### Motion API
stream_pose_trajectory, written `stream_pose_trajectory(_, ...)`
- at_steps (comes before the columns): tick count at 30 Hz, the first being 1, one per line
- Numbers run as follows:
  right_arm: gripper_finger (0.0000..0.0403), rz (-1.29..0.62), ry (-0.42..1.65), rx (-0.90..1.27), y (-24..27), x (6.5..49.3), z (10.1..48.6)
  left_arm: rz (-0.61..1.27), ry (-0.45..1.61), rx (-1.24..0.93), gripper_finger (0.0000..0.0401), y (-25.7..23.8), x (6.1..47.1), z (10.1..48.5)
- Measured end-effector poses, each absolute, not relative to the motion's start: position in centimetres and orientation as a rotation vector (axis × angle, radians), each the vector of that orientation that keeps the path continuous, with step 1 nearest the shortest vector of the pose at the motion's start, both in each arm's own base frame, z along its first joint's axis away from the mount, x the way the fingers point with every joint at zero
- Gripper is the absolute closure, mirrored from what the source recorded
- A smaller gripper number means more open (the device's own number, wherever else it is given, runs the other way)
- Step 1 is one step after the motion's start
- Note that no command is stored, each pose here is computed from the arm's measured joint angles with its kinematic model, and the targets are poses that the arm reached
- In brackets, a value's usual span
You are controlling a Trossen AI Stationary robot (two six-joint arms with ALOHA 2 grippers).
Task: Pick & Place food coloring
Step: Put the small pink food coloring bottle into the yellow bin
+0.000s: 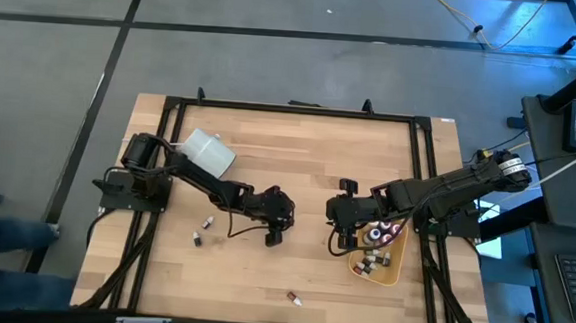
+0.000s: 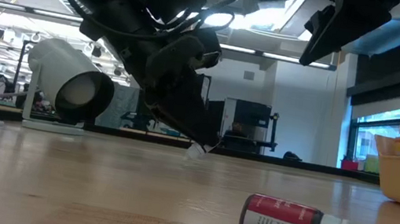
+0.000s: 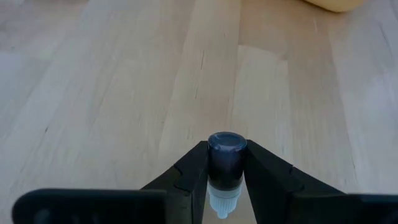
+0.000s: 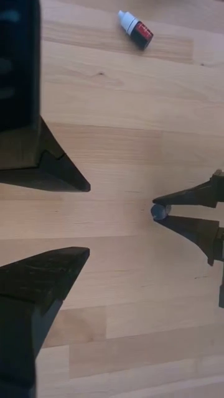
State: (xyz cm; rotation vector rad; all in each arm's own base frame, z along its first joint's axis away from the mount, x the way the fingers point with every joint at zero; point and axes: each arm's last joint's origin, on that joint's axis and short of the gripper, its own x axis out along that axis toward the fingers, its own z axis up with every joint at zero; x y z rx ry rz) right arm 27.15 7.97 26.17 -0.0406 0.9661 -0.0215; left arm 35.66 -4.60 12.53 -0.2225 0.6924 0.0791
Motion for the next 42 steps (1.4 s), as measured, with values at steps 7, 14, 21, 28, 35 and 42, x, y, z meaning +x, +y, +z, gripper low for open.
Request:
stream_pose_trajectory(7,0.0247,-0.021,0.966,-0.043,8.0,27.1,26.2,0.071,0.693,-0.2,0.031,-4.6,35.7,12.5)
stream_pose_trajectory(14,0.0247,-0.02,0.966,-0.044,8.0,27.1,26.2,0.073,0.693,-0.207,0.0304,-4.6,35.7,12.5)
stream_pose_trajectory(21,0.0247,-0.02,0.967,-0.044,8.0,27.1,26.2,0.073,0.693,-0.207,0.0299,-4.6,35.7,12.5)
stream_pose_trajectory(28,0.0247,0.009,0.882,-0.058,8.2,27.8,26.6,0.005,0.697,-0.19,0.0295,-4.7,34.5,15.7)
stream_pose_trajectory(35,0.0237,0.06,0.726,-0.103,8.5,29.0,27.3,0.032,0.556,-0.081,0.0298,-6.2,30.3,19.7)
stream_pose_trajectory(42,0.0153,0.088,0.53,-0.159,8.8,30.4,25.1,0.057,0.367,-0.095,0.0296,-7.6,24.6,22.0)
